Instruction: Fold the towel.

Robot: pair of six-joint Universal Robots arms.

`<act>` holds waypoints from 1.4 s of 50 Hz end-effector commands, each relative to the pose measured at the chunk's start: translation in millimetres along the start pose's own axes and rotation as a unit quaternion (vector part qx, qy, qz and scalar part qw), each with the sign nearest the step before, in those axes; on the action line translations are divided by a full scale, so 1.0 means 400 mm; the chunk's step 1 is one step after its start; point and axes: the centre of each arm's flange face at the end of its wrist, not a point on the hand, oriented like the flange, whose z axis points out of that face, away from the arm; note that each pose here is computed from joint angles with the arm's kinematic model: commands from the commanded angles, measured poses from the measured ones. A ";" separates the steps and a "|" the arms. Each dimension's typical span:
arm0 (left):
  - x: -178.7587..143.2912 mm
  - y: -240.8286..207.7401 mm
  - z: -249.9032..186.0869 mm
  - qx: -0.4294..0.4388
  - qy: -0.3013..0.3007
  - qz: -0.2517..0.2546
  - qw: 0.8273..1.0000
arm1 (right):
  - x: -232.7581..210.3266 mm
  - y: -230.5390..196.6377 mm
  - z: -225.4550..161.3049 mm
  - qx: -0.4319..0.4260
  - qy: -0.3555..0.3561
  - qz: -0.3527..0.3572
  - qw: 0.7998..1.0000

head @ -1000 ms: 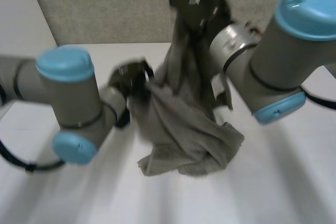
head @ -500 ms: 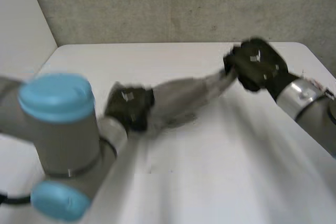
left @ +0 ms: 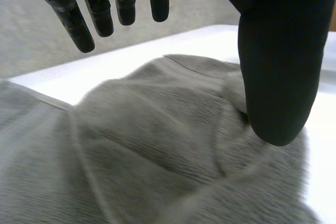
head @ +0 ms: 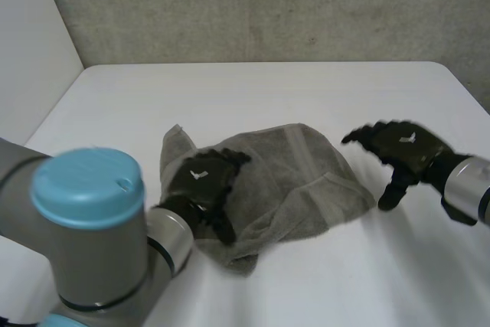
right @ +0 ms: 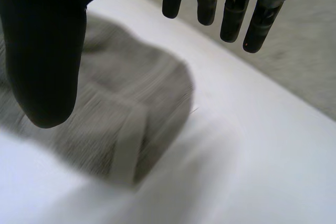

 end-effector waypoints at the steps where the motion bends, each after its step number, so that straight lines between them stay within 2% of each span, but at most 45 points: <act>1: -0.067 -0.055 0.002 0.028 -0.037 -0.011 0.999 | 0.031 -0.095 -0.033 0.059 0.047 0.082 0.994; 4: -0.098 -0.069 0.015 0.032 -0.044 -0.017 0.998 | 0.021 -0.114 -0.035 0.071 0.039 0.095 0.992; 7: -0.123 -0.079 0.031 0.032 -0.026 -0.021 0.999 | -0.012 -0.123 -0.016 0.070 0.013 0.095 0.993; 9: -0.139 -0.084 0.040 0.032 -0.015 -0.018 0.999 | -0.054 -0.106 0.026 0.053 -0.021 0.093 0.994; 11: -0.169 -0.080 0.059 0.025 0.003 0.013 1.000 | -0.071 -0.101 0.043 0.041 -0.033 0.094 0.994; 12: -0.169 -0.080 0.060 0.025 0.003 0.014 1.000 | -0.071 -0.101 0.044 0.041 -0.034 0.094 0.994; 14: -0.190 -0.067 0.081 0.015 0.020 0.060 0.998 | -0.097 -0.085 0.077 0.011 -0.056 0.095 0.994; 15: -0.190 -0.067 0.081 0.015 0.020 0.060 0.998 | -0.097 -0.085 0.077 0.011 -0.056 0.095 0.994; 17: -0.213 -0.046 0.106 0.001 0.031 0.113 0.993 | -0.117 -0.059 0.110 -0.017 -0.078 0.078 0.994; 18: -0.213 -0.046 0.106 0.001 0.031 0.113 0.993 | -0.117 -0.059 0.110 -0.017 -0.078 0.078 0.994; 20: -0.242 -0.015 0.131 -0.016 0.035 0.161 0.986 | -0.127 -0.037 0.133 -0.032 -0.086 0.046 0.995; 21: -0.242 -0.015 0.131 -0.016 0.035 0.161 0.986 | -0.127 -0.036 0.133 -0.032 -0.086 0.046 0.995; 23: -0.252 0.010 0.148 -0.028 0.041 0.200 0.979 | -0.141 -0.016 0.147 -0.038 -0.098 0.018 0.994; 28: -0.263 0.040 0.162 -0.041 0.050 0.238 0.969 | -0.163 0.012 0.157 -0.048 -0.115 0.002 0.992; 37: -0.233 0.060 0.172 -0.014 0.125 0.239 0.963 | -0.184 0.043 0.165 -0.036 -0.128 -0.003 0.991; 45: -0.230 0.064 0.177 -0.001 0.132 0.244 0.961 | -0.220 0.068 0.165 -0.040 -0.166 0.001 0.985; 57: -0.234 0.077 0.192 -0.005 0.133 0.244 0.961 | -0.225 0.079 0.178 -0.042 -0.165 -0.001 0.985; 66: -0.239 0.086 0.218 -0.005 0.133 0.247 0.960 | -0.182 0.020 0.203 0.015 -0.108 -0.031 0.994; 70: -0.257 0.026 0.264 0.041 0.108 0.265 0.957 | -0.151 -0.045 0.225 0.072 -0.051 -0.063 0.994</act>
